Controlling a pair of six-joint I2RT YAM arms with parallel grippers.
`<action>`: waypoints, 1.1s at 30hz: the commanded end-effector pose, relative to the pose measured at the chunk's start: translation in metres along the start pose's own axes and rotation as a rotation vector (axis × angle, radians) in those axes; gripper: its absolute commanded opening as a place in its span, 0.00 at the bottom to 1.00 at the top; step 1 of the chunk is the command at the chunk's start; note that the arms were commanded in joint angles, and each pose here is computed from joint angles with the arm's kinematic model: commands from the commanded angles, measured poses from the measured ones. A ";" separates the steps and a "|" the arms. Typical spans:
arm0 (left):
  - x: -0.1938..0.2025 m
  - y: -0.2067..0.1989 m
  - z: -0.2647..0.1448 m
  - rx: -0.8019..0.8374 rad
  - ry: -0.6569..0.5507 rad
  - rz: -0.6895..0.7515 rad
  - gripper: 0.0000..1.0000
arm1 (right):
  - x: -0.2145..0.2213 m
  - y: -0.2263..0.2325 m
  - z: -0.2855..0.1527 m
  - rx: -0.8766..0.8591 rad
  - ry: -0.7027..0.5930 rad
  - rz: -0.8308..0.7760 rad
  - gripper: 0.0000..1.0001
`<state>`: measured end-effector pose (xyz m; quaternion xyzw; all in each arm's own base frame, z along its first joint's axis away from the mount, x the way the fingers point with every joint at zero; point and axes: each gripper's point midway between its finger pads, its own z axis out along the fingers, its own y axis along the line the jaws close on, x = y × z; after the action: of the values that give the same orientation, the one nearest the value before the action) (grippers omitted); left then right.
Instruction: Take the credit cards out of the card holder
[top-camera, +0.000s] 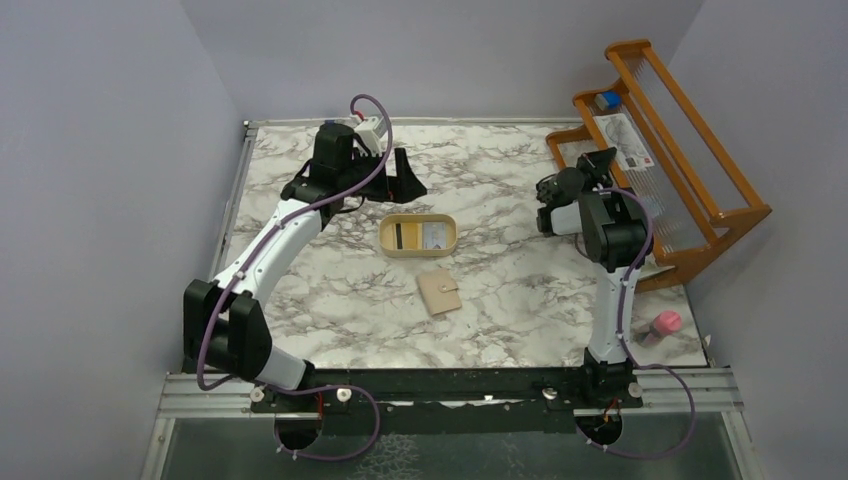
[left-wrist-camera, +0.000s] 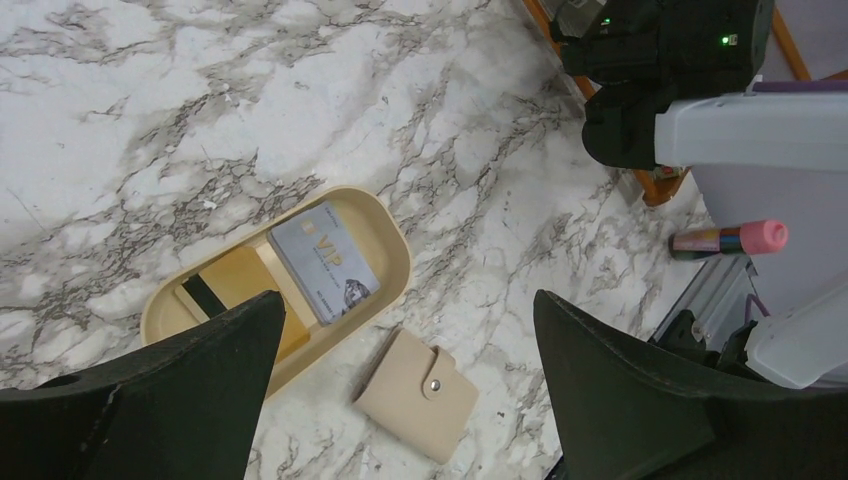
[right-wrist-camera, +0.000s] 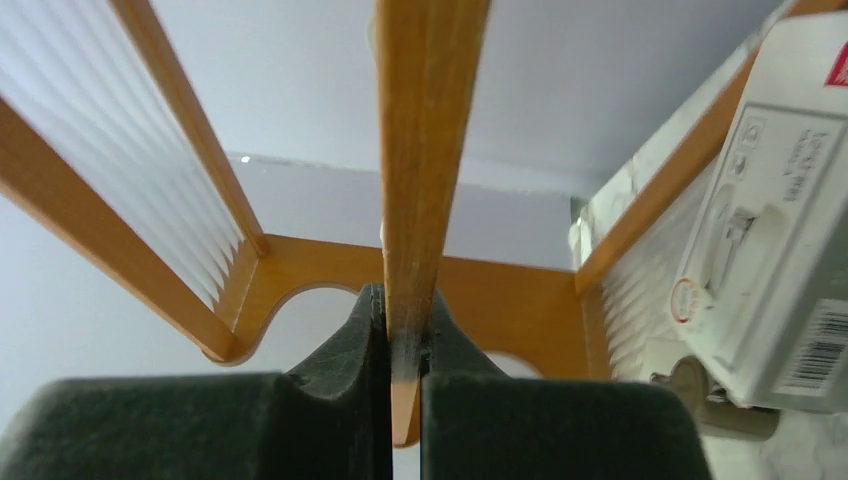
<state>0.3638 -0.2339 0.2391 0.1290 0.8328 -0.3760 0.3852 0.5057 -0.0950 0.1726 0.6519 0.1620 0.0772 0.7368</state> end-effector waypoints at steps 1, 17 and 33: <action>-0.007 -0.006 -0.020 -0.026 -0.056 0.065 0.94 | 0.018 0.018 -0.030 -0.110 0.125 0.168 0.01; -0.009 -0.003 -0.037 -0.084 -0.098 0.109 0.94 | 0.083 0.061 -0.085 -0.351 0.399 0.115 0.01; -0.012 0.005 -0.067 -0.170 -0.177 0.134 0.94 | 0.103 0.074 -0.224 -0.618 0.888 0.071 0.01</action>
<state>0.3414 -0.1938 0.2666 0.1231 0.8186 -0.3076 0.4691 0.5548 0.0662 0.1705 0.5101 0.3505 0.2999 0.7259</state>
